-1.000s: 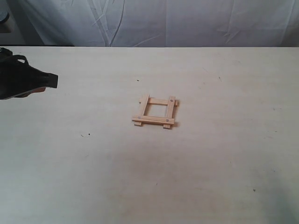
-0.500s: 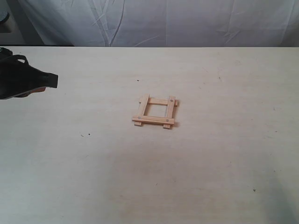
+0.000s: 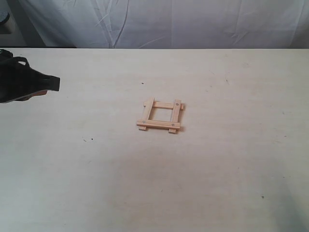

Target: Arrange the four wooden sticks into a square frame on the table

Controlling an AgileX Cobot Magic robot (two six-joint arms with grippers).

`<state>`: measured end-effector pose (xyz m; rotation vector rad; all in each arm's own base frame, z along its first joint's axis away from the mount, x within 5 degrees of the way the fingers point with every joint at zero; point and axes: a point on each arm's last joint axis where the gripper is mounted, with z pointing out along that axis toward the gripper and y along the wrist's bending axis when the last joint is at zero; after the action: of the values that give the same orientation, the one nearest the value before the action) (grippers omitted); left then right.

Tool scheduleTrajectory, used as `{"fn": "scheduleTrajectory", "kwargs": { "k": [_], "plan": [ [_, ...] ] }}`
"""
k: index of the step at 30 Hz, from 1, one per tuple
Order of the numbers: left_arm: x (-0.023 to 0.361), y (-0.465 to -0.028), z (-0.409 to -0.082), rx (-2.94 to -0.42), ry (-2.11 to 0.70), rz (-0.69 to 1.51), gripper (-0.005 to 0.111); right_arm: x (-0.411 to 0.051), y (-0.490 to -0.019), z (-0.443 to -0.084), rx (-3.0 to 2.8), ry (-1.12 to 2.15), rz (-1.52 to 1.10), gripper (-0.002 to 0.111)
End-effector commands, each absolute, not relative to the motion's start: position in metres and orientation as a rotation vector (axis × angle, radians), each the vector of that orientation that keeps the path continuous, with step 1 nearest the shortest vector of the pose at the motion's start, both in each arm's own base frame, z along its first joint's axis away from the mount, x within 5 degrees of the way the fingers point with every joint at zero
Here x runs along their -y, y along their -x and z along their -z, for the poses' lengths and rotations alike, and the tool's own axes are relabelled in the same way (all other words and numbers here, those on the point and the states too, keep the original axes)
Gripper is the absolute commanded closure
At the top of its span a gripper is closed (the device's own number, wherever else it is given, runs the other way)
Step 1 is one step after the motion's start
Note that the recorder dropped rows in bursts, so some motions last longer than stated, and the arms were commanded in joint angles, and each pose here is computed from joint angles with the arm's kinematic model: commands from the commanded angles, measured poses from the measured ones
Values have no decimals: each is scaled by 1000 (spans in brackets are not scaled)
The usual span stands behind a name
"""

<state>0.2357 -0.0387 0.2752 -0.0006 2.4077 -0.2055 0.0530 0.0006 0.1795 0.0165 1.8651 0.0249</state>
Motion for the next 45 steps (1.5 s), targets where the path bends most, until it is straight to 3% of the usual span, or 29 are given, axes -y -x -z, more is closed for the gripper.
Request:
{"fn": "scheduleTrajectory", "kwargs": {
  "k": [1,6,17,25,45],
  "plan": [
    [35,-224,-290,-2335,-72,140,107,0,-53,-181,-1845,-18,-18,109],
    [21,-175,-309,-2134,-67,96,107,0,-53,-181,-1845,-19,-20,109],
    [-3,-75,-238,-1879,77,11,107,0,-53,-180,-1847,-20,-20,109],
    [-2,-59,-196,-1688,67,6,107,0,-53,-180,-1847,-20,-20,109],
    [-2,-55,-191,-1722,62,-5,107,0,-53,-180,-1847,-20,-20,109]
  ]
}}
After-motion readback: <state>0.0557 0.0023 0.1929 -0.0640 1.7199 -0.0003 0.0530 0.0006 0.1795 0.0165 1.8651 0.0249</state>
